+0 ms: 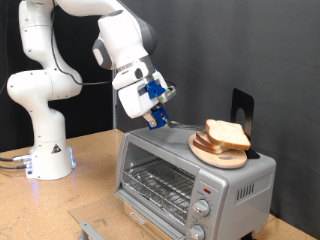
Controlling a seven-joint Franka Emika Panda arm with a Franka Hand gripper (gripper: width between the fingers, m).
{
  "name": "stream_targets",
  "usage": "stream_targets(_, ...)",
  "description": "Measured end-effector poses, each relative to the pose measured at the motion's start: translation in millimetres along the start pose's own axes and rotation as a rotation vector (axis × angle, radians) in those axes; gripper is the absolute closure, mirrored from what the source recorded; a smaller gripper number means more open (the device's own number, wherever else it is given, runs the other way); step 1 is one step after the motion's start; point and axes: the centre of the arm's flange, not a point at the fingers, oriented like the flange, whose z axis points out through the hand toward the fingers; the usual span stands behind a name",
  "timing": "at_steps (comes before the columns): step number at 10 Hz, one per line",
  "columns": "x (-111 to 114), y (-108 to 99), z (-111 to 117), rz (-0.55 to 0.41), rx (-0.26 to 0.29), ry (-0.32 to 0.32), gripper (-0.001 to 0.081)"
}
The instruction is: Make a piece of toast with the oven
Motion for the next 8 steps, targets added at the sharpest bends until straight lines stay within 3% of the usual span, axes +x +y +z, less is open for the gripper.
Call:
stream_targets(4, 5, -8, 9, -0.011, -0.051, -0.076, 0.0318)
stream_targets(8, 19, -20, 13, 0.013, -0.062, -0.133, 0.0318)
